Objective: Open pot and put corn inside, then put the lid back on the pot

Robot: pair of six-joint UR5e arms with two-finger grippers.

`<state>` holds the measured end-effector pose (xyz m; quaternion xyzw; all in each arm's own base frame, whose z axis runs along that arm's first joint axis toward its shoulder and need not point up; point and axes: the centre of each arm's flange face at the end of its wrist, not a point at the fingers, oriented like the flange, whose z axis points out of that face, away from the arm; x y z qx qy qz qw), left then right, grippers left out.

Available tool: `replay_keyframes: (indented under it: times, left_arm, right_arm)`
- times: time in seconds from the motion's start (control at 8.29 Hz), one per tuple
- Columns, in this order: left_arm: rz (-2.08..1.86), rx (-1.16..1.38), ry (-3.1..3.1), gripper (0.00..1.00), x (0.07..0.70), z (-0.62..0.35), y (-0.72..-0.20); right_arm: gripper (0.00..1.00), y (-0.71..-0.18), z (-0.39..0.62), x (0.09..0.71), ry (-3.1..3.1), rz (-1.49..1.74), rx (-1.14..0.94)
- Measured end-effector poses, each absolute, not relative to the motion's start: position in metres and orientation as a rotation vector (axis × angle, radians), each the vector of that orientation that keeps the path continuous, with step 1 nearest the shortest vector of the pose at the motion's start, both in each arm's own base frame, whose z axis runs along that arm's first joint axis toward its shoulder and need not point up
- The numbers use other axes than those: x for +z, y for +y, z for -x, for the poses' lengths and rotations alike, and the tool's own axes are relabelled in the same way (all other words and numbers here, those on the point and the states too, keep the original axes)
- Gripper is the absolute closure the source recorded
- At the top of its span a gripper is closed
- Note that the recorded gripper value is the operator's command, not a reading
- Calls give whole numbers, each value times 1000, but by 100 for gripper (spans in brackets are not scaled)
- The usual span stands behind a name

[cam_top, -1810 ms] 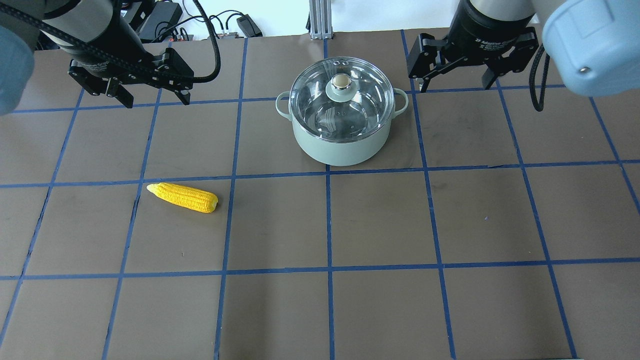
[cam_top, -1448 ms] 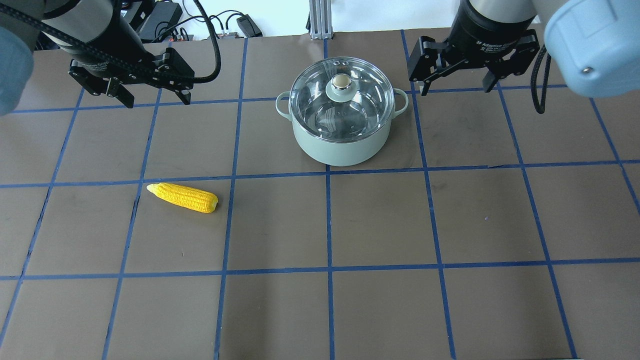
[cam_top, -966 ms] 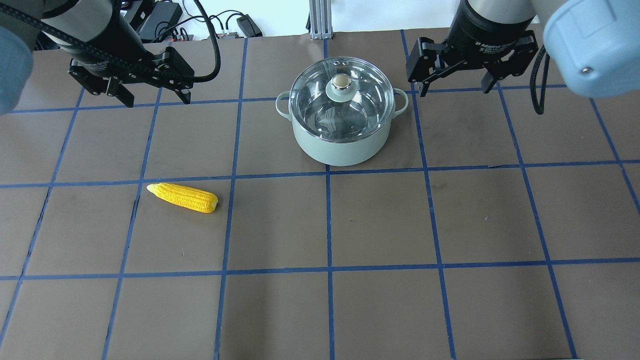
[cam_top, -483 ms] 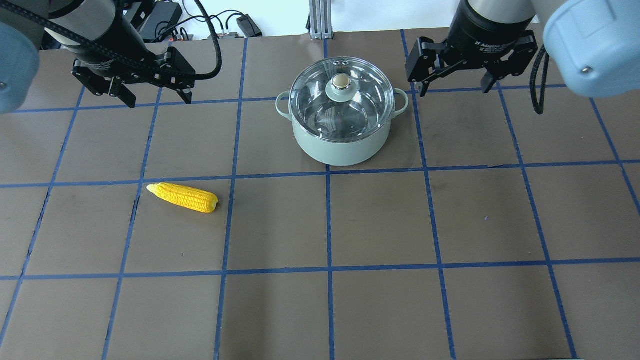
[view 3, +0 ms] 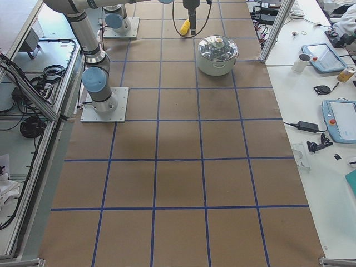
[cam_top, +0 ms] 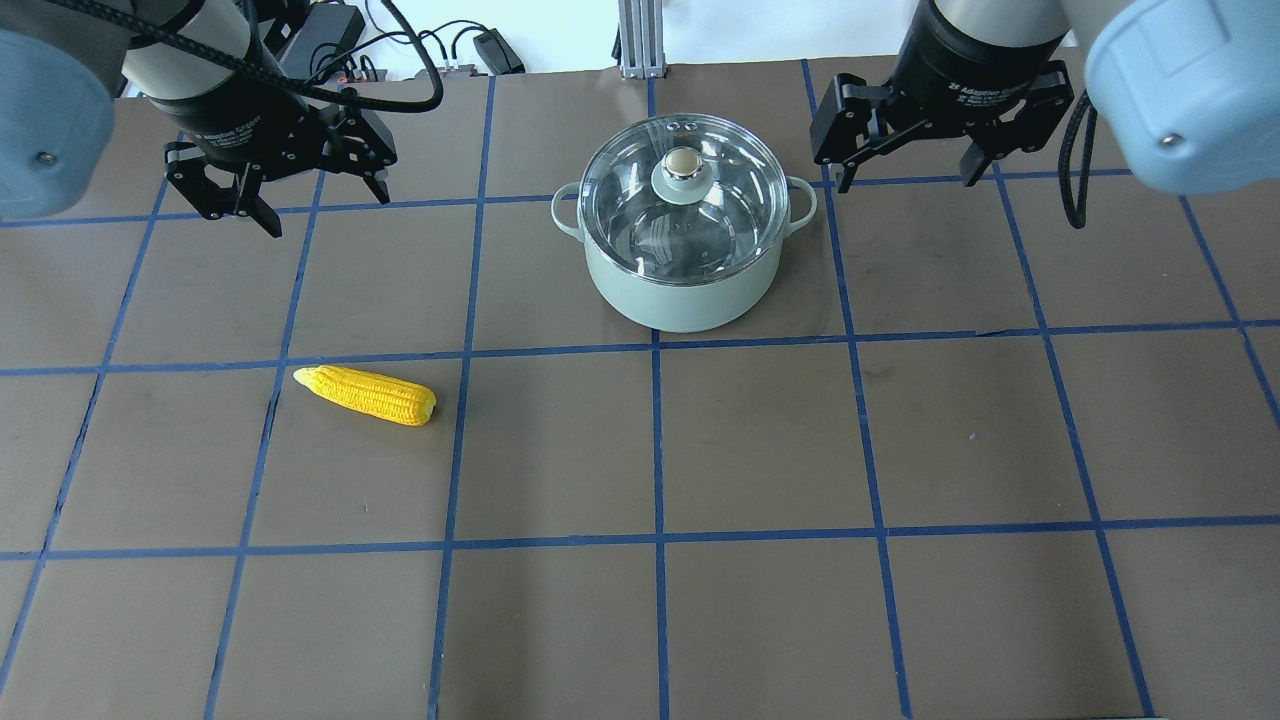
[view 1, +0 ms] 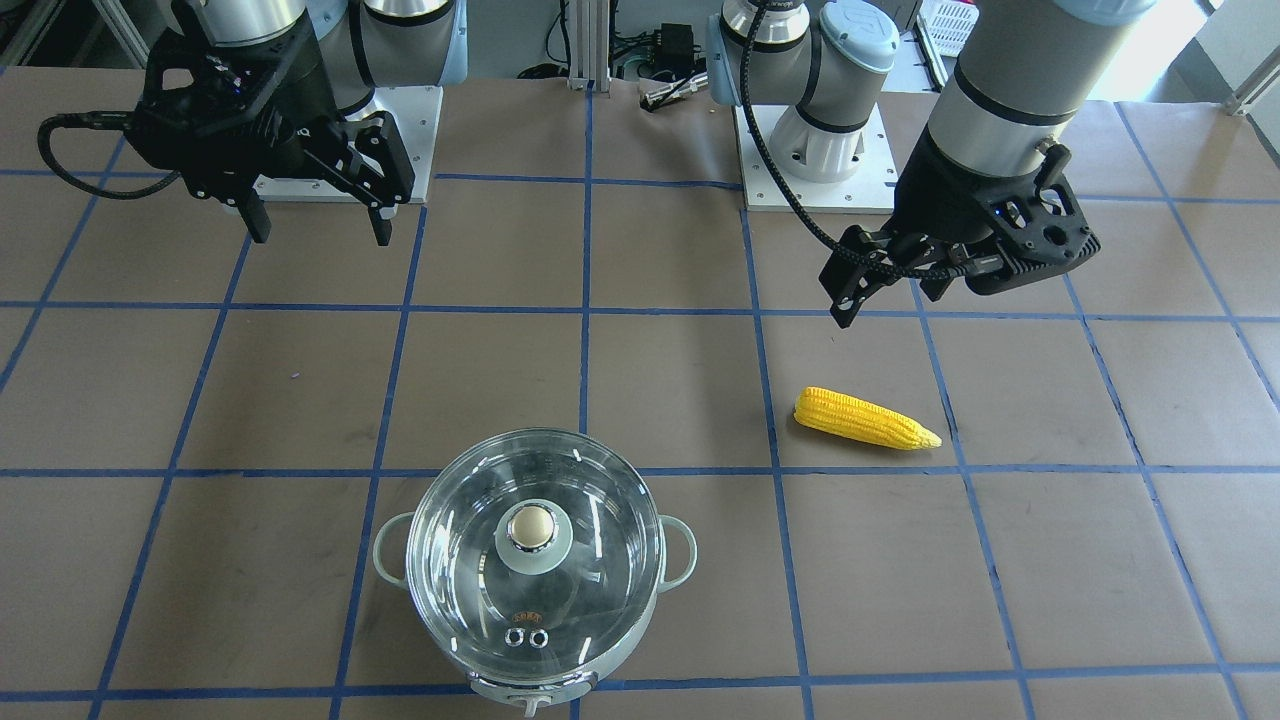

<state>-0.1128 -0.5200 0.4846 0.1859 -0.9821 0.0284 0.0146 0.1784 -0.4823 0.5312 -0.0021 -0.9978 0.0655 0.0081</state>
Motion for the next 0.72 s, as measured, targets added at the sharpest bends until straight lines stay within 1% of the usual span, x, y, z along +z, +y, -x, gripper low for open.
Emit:
replay_keyframes:
  times: [0.36,0.6,0.72]
  left_arm:
    - [-1128,-19,-2913,0,451,81,-524]
    - [-1393,-116,-2814,0,415,43,-522]
    - [-1509,-111,-2754,0,399,30,-526]
  right_arm:
    - [0,-482,-179,531,-3120,3,205]
    - [0,-483,-180,531,-3122,-2,211]
    - [0,-485,-181,527,-3129,-5,201]
